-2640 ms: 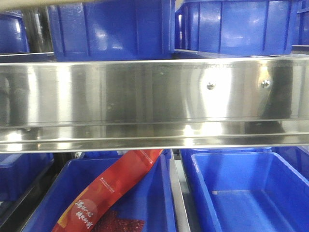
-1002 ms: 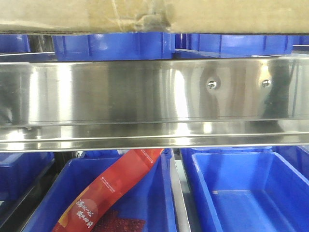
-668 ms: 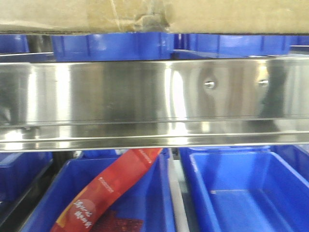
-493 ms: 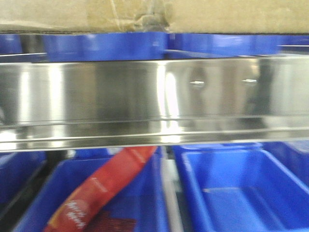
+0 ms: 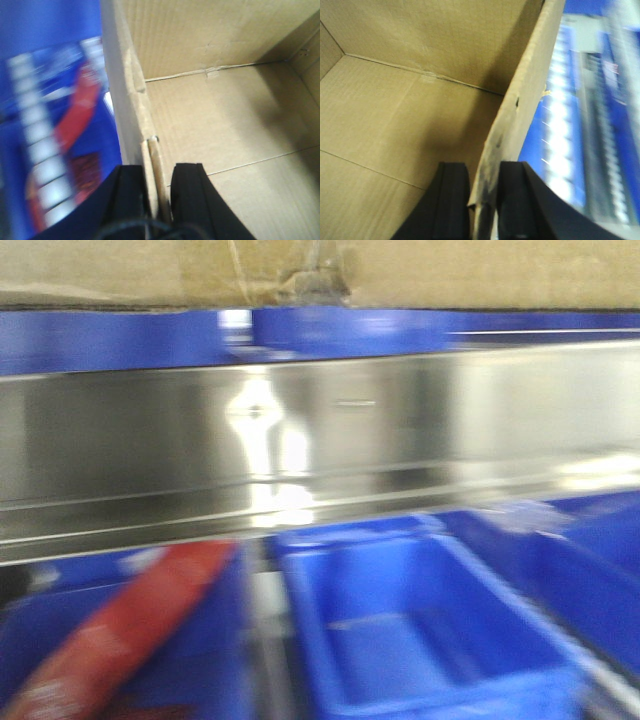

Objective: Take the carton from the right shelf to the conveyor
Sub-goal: 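Hold the carton with both grippers while the base drives to the conveyor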

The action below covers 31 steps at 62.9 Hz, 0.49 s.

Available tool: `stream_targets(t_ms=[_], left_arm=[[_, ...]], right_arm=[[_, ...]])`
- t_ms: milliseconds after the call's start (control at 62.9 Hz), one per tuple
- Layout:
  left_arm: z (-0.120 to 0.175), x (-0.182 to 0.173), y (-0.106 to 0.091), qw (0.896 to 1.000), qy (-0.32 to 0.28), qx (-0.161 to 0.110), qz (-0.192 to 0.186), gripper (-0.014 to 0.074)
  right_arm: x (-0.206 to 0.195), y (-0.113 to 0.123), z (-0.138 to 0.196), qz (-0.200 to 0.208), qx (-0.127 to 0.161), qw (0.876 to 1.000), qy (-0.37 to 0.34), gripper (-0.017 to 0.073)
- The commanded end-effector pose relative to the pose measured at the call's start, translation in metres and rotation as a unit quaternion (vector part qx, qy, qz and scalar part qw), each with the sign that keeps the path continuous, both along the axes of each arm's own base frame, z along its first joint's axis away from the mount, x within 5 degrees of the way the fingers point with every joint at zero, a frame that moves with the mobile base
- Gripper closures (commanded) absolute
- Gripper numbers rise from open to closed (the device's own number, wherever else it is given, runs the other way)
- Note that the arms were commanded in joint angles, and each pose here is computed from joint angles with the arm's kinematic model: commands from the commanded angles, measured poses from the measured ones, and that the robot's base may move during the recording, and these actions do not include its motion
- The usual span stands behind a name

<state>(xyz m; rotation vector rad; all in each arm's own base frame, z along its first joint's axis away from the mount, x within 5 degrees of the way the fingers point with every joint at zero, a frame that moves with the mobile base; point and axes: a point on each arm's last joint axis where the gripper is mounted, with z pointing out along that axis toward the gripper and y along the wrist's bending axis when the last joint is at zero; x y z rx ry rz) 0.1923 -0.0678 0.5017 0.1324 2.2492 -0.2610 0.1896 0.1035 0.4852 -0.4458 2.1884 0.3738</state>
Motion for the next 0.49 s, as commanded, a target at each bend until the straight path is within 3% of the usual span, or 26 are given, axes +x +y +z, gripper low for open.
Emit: stream_targets(t_ms=[0, 477], left_arm=[[0.0061, -0.0021, -0.0006, 1.0, -0.026, -0.003, -0.007, 0.0601], [0.0061, -0.002, -0.0001, 1.0, -0.027, -0.001, -0.006, 0.0601]], right_arm=[[-0.0041, -0.0007, 0.0063, 0.012, 0.005, 1.0, -0.024, 0.0626], [-0.0039, -0.0007, 0.0066, 0.011, 0.006, 1.0, -0.025, 0.0626]])
